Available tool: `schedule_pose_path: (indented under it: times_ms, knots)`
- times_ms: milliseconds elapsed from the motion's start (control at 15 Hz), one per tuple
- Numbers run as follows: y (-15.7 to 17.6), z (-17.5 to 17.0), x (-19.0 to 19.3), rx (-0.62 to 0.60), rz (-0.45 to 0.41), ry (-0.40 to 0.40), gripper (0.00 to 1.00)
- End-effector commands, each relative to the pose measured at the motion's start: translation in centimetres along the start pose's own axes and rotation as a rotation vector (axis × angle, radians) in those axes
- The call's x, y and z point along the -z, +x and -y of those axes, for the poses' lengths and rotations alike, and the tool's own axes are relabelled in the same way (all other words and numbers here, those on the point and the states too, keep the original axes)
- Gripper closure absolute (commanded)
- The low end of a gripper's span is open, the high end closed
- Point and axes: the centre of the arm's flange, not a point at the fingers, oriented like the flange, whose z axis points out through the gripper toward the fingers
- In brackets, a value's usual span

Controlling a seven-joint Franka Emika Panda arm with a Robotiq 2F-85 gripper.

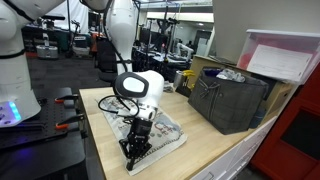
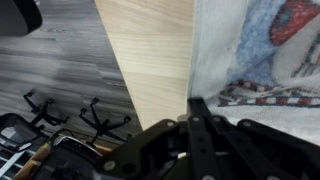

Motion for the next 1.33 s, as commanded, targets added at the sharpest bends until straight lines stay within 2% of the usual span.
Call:
schedule_pose_path:
  times_ms: [0,67,133,267,467,667,800,933,1267]
  knots:
    - [0.2,-2.7,1.4,-0.042,-0.007,0.031,1.0]
    - [0.3,-3.4,2.7,-0.046,-0.001,0.048,1.0]
    - [0.4,-4.1,4.5,-0.034,-0.008,0.077,0.74]
    - [0.8,-5.2,8.0,-0.02,-0.013,0.12,0.66]
    - [0.0,-5.1,13.2,0.037,0.0,0.195,0.44]
    - [-3.3,-3.0,18.3,0.192,0.018,0.276,0.2]
    - [-6.2,-0.8,21.4,0.299,0.023,0.298,0.05]
    - [-8.7,1.1,24.3,0.409,0.029,0.312,0.0]
    - [-13.4,4.8,31.2,0.691,0.025,0.294,0.0]
